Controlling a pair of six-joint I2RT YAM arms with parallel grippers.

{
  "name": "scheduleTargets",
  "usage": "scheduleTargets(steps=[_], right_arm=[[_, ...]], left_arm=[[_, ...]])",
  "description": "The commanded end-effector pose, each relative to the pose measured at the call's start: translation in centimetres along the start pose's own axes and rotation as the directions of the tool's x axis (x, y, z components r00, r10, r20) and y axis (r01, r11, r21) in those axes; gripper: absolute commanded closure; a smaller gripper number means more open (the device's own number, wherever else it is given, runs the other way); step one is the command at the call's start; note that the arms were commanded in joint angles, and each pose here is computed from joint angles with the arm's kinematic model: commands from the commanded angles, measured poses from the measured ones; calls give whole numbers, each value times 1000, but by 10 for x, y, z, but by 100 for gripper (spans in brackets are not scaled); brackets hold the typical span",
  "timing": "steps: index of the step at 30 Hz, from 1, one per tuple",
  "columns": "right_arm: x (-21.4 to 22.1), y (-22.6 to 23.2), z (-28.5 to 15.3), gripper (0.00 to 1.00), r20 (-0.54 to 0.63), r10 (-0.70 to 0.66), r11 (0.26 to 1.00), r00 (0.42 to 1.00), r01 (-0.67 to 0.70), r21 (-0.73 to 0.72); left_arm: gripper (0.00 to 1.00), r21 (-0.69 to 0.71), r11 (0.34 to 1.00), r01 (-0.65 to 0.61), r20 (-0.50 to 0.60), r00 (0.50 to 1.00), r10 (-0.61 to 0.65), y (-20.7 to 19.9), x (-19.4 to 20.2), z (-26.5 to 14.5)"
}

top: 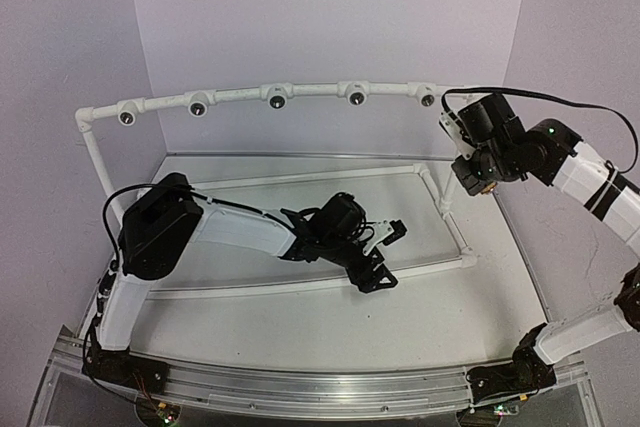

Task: Install the water faucets
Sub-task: Hold the pipeline at the center of the board.

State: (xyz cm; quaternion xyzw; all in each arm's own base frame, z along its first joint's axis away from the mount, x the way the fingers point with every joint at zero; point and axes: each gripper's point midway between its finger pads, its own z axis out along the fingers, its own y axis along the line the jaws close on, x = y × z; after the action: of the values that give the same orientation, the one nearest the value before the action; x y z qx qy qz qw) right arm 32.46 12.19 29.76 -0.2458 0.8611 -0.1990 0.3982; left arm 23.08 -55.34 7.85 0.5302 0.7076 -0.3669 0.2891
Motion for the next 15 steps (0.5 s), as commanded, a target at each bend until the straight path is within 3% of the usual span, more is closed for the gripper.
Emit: scheduleTargets(steps=[1, 7, 8, 11, 13, 14, 15], right_arm=[[-20, -36, -19, 100, 131, -59, 988, 990, 39, 149], [-42, -47, -22, 100, 242, -228, 945, 943, 153, 290], [-44, -48, -26, 100, 263, -288, 927, 921, 199, 317], [-61, -50, -41, 100, 377, -394, 883, 838, 231, 408], [-67, -48, -48, 100, 415, -476, 839, 775, 259, 479], [-74, -50, -53, 100, 437, -492, 825, 753, 242, 511], [-77, -49, -53, 100, 430, -527, 801, 733, 259, 540]], left_arm=[[18, -37, 996, -85, -57, 995, 83, 10, 8, 30], [30, -110, 987, -116, -172, 980, 96, 29, 45, 55], [38, -127, 984, -123, -196, 976, 96, 33, 51, 55], [47, -148, 980, -135, -244, 965, 97, 36, 56, 49], [61, -172, 975, -143, -274, 957, 92, 39, 59, 43], [76, -180, 973, -144, -293, 952, 87, 40, 65, 40], [85, -182, 973, -141, -315, 946, 78, 41, 74, 38]])
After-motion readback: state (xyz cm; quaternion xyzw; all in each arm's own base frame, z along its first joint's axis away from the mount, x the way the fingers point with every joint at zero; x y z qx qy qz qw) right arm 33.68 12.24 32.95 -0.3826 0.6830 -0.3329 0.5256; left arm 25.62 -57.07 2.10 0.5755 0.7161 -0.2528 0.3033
